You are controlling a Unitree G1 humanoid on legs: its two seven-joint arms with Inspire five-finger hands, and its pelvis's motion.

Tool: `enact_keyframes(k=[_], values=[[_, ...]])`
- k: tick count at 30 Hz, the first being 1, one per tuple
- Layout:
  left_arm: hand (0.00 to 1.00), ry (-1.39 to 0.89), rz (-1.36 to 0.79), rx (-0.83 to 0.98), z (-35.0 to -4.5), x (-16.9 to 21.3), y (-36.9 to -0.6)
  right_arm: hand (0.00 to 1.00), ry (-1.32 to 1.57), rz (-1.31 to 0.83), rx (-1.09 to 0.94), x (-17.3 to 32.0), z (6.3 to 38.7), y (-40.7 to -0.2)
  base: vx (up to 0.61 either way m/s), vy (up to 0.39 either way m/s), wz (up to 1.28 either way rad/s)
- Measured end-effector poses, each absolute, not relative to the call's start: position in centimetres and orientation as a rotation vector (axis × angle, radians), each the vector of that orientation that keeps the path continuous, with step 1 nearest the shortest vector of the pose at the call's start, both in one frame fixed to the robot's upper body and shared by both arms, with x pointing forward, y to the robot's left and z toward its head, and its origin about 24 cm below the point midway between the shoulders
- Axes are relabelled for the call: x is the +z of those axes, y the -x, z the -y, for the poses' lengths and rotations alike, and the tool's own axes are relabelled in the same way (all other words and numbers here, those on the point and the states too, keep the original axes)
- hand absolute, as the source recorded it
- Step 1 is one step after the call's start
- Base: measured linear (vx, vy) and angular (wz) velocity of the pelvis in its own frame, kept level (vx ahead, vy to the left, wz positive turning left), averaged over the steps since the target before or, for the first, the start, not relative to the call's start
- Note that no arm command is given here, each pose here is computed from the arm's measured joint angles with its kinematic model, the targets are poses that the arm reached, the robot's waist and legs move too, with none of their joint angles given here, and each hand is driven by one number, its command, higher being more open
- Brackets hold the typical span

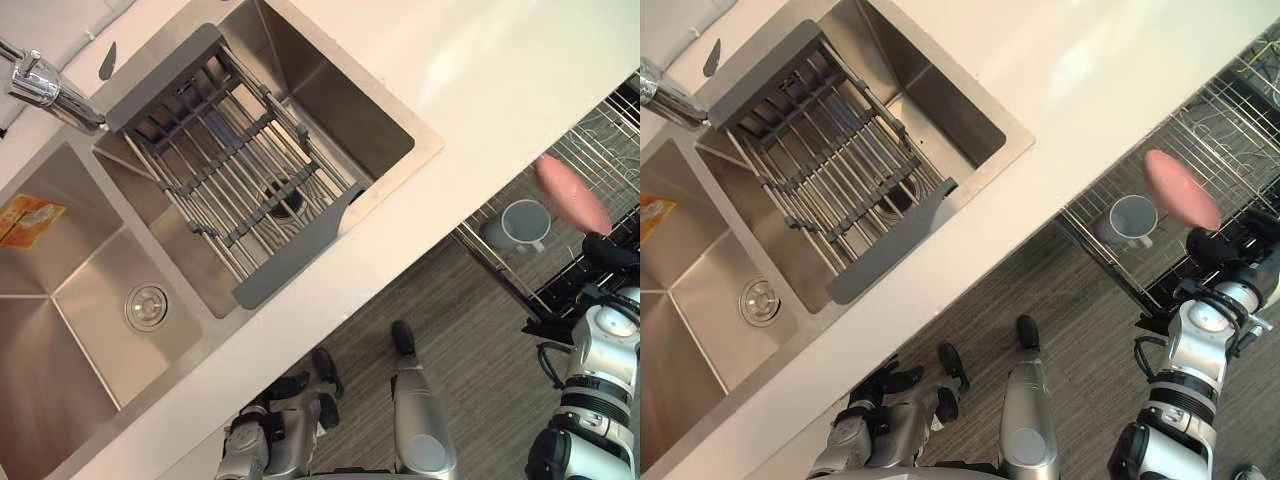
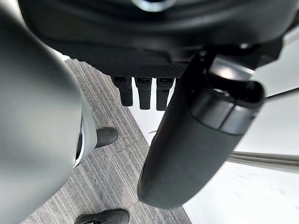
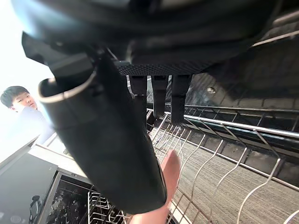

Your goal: Walk over to the sink, pick up the cup, carry it to the dishwasher, place the cup inside the dishwasher, then close the dishwasher door

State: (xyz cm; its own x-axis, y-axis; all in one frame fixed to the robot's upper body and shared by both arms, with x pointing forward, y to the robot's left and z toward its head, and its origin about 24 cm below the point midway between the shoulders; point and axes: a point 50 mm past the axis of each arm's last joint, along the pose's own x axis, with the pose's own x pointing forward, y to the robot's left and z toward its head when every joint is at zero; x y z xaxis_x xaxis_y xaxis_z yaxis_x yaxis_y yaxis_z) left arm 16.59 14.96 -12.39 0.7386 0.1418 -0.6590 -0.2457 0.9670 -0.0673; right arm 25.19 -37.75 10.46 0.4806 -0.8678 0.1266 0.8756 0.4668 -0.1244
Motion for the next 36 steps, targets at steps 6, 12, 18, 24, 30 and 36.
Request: enact_keyframes(k=[6,12,18,24,30,36], values=[[0.9,0.151,-0.703,0.221,-15.0,-12.3,-16.7,0.9,0.203,0.04,-1.06,10.5,37.5,-25.4,0.0,-0.001,-0.02],[0.9,0.147,-0.699,0.224,-15.2,-12.2,-16.8,0.9,0.304,0.095,-1.054,11.7,36.9,-24.6,0.0,0.001,-0.01],[0.9,0.142,-0.703,0.235,-15.7,-12.2,-16.8,0.9,0.415,0.21,-1.081,13.6,36.0,-22.5,-0.01,-0.001,0.0],[0.9,0.134,-0.707,0.241,-15.9,-12.2,-16.8,0.9,0.42,0.196,-1.113,12.2,35.3,-20.4,0.0,0.0,0.0],[0.9,0.154,-0.733,0.271,-16.5,-12.4,-16.5,0.9,0.339,0.119,-1.118,9.3,35.4,-17.9,0.0,-0.002,-0.01],[0.9,0.167,-0.761,0.303,-17.4,-12.7,-16.1,0.9,0.021,0.023,-1.098,4.9,35.8,-16.2,-0.02,-0.02,-0.06]])
